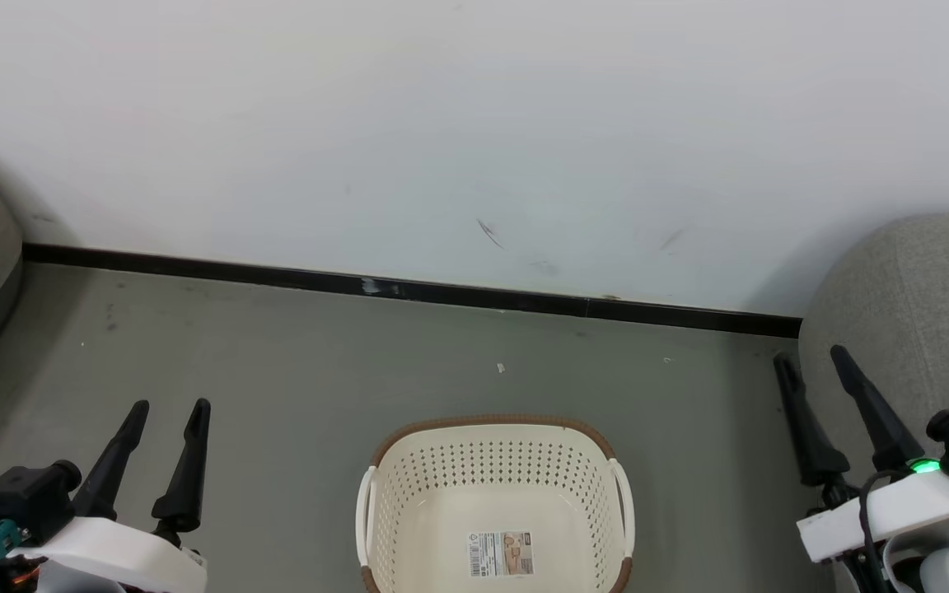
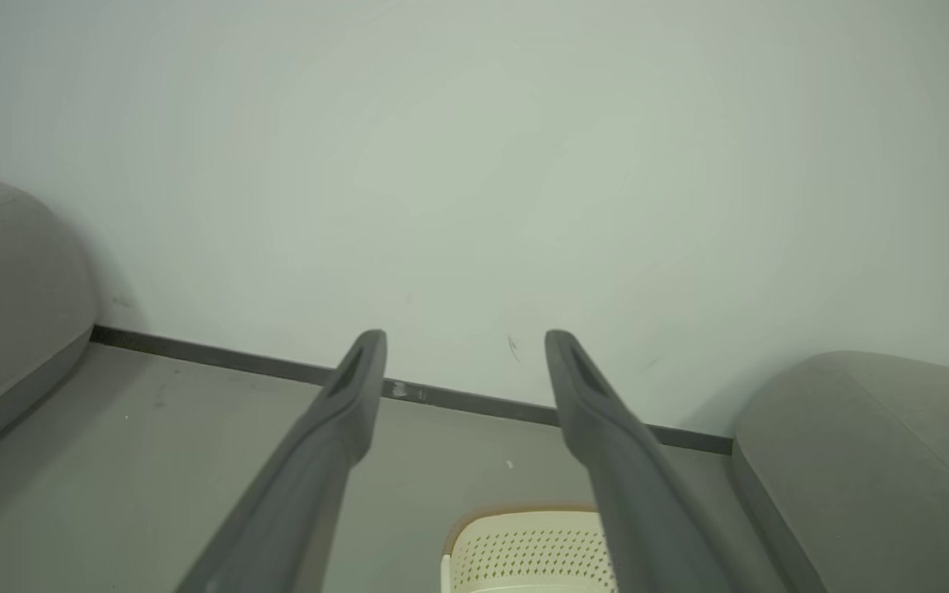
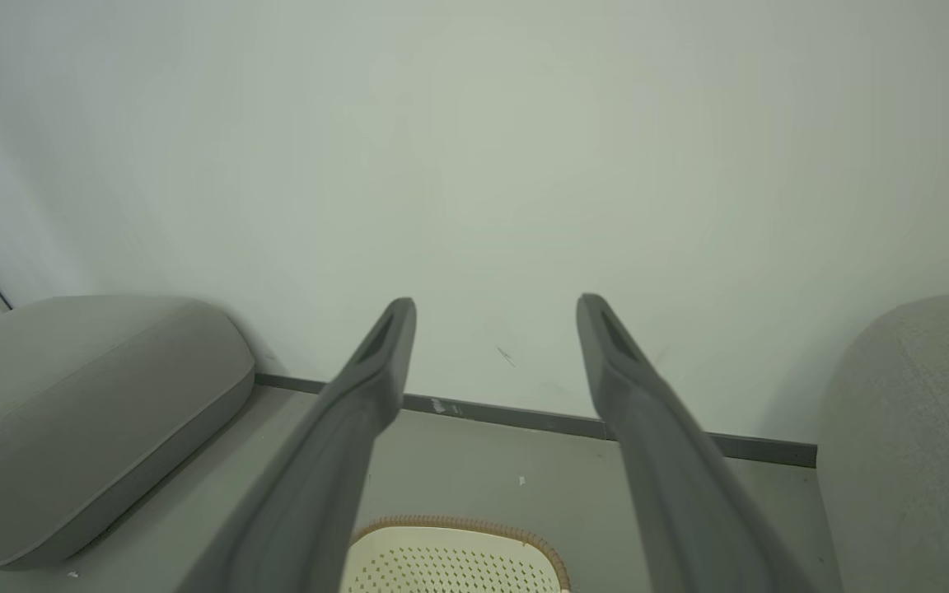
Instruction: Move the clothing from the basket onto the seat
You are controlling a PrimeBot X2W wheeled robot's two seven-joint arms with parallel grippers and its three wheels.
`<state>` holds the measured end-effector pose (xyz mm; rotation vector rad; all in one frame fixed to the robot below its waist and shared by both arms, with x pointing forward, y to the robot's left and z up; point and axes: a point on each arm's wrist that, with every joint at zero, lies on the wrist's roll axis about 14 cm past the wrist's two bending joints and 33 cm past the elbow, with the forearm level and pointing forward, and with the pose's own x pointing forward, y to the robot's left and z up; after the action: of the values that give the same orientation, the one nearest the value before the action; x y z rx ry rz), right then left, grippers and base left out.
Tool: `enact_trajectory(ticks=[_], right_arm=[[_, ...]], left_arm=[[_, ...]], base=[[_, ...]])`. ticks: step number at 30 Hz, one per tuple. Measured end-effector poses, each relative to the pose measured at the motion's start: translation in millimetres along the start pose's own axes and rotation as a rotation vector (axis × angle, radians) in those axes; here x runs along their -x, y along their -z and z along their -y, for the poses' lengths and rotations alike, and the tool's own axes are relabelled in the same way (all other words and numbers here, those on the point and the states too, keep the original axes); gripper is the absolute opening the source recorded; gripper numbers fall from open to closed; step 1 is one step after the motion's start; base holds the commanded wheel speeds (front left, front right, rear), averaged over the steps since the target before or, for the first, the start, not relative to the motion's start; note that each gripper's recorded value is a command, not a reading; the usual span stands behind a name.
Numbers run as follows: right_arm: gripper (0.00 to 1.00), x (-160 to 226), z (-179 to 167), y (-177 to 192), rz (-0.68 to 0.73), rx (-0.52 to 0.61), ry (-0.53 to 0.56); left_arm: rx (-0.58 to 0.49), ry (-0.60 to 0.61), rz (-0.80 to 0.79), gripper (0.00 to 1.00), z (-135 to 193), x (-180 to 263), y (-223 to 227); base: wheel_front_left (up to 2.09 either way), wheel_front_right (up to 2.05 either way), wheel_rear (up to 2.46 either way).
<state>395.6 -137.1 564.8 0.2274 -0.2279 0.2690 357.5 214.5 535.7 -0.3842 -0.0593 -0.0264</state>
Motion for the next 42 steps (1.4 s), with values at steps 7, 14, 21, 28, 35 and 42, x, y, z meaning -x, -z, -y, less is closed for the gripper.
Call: enact_trajectory(ticks=[7,14,21,28,35,42], right_arm=[[1.0,11.1,-8.9,9.9,-0.026,0.011,0.004],[1.0,15.8,-11.9,8.9,-0.016,0.024,0.026],[1.0,22.5,-6.0,8.5,-0.019,0.042,0.052],[1.0,23.0,-5.3,-0.6,0.007,0.07,0.056],[1.0,23.6,-4.1,-3.1,0.014,0.079,0.063],[1.0,23.5,-5.4,-2.8,0.015,0.078,0.063]], left_arm=[[-0.059,-0.029,-0.025,1.0,-10.4,8.5,9.1],[-0.062,-0.032,-0.018,1.0,-9.1,7.1,9.9],[-0.069,-0.027,-0.023,1.0,-4.7,8.6,15.4],[-0.089,-0.025,-0.012,1.0,-4.5,7.9,12.9],[-0.096,-0.016,-0.008,1.0,-0.9,8.5,14.3],[-0.09,-0.014,-0.004,1.0,0.2,8.5,14.6]], base=[[0.0,0.0,0.0],[0.0,0.0,0.0],[0.0,0.0,0.0],[0.0,0.0,0.0],[0.0,0.0,0.0],[0.0,0.0,0.0]])
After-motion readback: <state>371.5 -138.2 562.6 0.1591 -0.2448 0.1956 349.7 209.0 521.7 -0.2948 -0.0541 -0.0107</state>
